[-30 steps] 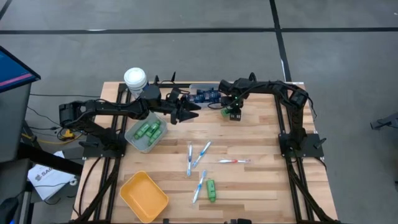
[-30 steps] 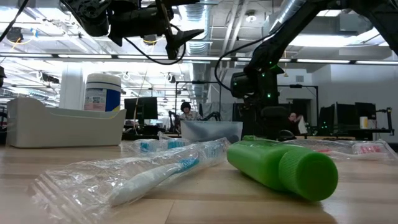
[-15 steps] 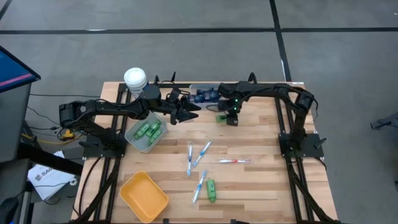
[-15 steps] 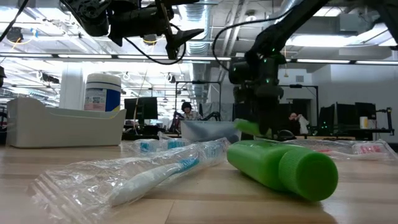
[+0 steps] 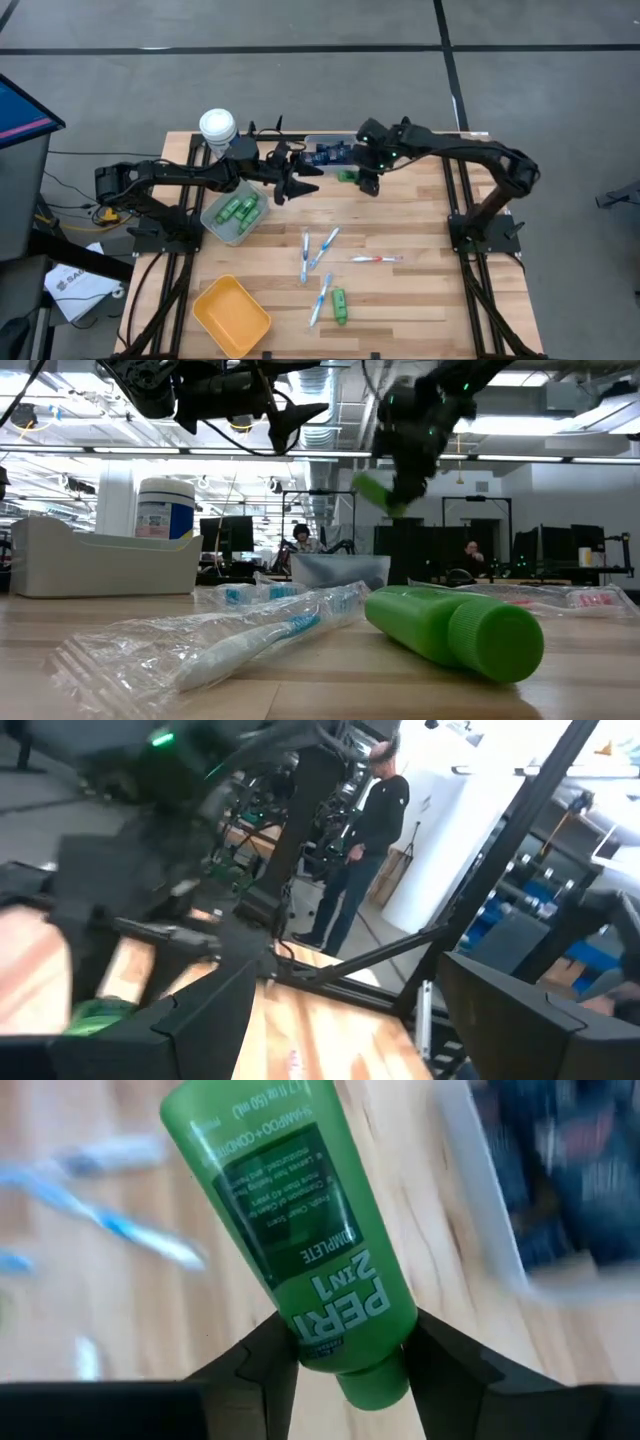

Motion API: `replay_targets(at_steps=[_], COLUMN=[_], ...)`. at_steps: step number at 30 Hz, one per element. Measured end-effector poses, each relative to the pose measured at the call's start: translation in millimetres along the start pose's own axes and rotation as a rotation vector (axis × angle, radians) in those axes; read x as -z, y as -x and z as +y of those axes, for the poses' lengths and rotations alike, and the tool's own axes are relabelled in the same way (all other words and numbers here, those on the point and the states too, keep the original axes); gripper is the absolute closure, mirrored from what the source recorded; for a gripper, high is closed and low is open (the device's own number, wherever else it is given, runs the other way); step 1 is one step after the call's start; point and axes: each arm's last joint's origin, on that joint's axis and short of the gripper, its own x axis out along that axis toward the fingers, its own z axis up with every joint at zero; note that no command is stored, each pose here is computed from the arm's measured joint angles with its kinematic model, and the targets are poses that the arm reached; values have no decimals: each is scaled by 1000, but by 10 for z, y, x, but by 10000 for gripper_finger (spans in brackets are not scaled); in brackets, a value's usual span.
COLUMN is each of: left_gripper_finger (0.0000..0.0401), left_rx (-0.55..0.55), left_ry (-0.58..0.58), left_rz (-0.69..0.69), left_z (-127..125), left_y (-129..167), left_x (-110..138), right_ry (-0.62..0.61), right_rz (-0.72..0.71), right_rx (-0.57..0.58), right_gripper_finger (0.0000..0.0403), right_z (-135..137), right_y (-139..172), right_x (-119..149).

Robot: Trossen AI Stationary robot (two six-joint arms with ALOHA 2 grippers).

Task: Pick & Place Travel size toiletries
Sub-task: Put the green shampoo into the gray bin

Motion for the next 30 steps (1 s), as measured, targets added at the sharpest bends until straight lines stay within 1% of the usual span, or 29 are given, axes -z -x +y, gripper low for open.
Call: replay_targets(at_steps=[4,8,11,14,20,26,30], left_gripper_finger=[92,92,92,92,92,92,92], left_rx=[0,-24,-61,-91,-110,-180,-163], left_ry=[-72,-135,-155,-157,-157,-245,-269], left_rz=[0,-10,-26,-38,-46,-69,-97], left_z=[0,5,20,35,51,47,7], left_y=[0,-1,3,8,15,5,-9], left_x=[0,-3,-11,-19,-27,-29,-46], right_ry=[-11,-30,-31,-33,-41,-15,-14], right_rz=[-166,-297,-339,-348,-380,-493,-545], right_rx=[1,-5,-21,-35,-65,-100,-110], right_gripper_finger=[248,242,248,253,244,249,251], right_z=[161,279,363,430,550,674,692], right_y=[233,402,468,490,482,504,505], right_x=[-121,-209,-233,-237,-280,-394,-449])
